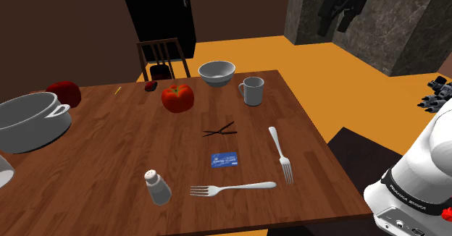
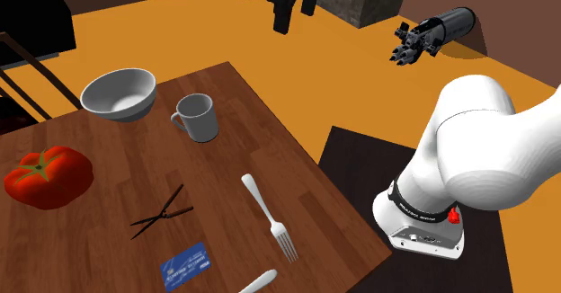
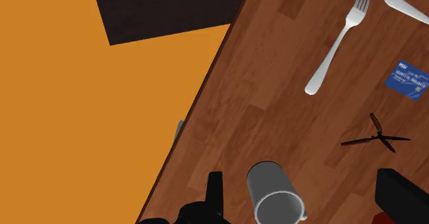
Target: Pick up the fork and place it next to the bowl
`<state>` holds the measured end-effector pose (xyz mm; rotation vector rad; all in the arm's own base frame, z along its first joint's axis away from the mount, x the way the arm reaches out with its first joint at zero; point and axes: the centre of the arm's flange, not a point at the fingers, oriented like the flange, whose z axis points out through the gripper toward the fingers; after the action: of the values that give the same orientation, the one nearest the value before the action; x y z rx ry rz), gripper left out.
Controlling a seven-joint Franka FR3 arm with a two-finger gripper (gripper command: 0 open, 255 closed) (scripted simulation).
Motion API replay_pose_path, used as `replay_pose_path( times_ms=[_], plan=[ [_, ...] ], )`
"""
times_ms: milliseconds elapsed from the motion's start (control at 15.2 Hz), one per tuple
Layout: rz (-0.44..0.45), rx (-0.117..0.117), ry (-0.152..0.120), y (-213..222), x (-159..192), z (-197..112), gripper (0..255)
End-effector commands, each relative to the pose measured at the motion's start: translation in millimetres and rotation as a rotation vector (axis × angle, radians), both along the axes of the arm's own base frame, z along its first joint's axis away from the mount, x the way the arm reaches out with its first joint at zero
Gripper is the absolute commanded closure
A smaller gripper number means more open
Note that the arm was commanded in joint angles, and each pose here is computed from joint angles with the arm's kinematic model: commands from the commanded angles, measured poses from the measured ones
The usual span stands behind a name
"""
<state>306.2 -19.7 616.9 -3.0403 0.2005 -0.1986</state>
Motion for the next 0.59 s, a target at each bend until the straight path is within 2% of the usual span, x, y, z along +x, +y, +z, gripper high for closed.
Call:
replay_pose_path(
  times_ms=[0, 528],
  plan=[
    [0.0, 0.0, 0.0, 0, 0, 0, 0],
    [-0.144, -0.035, 0.006, 71, -14, -84, 0]
  ],
)
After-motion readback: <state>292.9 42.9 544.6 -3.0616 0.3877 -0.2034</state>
